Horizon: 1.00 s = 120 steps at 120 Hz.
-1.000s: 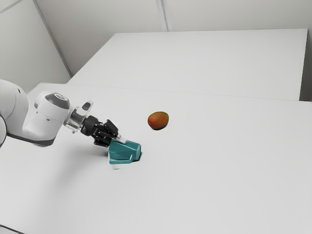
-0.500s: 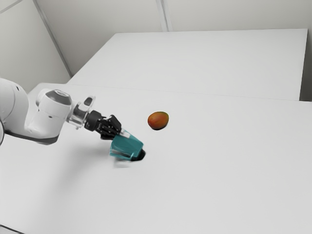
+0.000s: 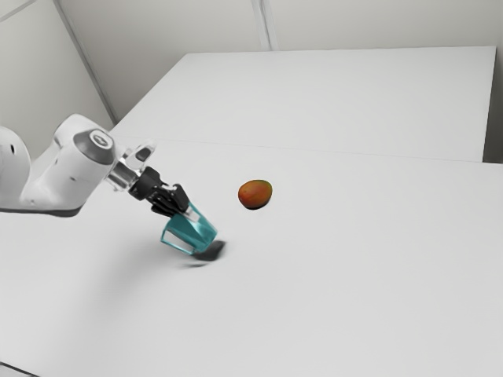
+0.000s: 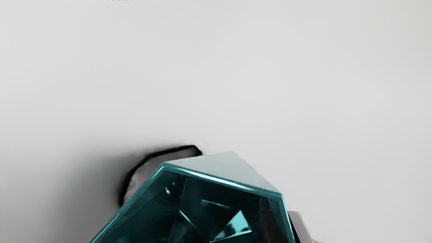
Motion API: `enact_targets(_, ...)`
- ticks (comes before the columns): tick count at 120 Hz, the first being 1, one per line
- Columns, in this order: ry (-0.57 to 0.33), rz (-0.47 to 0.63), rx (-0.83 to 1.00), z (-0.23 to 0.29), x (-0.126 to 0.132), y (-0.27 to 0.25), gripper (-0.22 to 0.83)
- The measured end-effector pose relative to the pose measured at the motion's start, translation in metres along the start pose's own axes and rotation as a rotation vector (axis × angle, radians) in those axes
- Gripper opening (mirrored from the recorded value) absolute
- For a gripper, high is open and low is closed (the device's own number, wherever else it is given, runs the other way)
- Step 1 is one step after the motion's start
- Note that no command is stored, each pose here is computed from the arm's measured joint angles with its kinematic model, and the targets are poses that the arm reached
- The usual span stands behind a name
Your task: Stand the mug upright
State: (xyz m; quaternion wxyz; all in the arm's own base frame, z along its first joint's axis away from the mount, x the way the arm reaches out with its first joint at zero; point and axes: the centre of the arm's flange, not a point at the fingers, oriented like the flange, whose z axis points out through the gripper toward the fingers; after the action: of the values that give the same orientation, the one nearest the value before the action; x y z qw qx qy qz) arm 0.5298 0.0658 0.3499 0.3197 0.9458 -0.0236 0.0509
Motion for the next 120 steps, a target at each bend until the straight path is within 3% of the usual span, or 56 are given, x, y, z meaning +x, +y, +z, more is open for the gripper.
enact_targets(68,-0.151,0.303,0.502,0.023,0.006,0.066,-0.16)
enact_targets(92,-0.156,0.318,0.564,0.032,0.008,0.076,-0.16)
enact_targets(120,-0.149,0.252,0.61,0.021,0.005,0.054,-0.16)
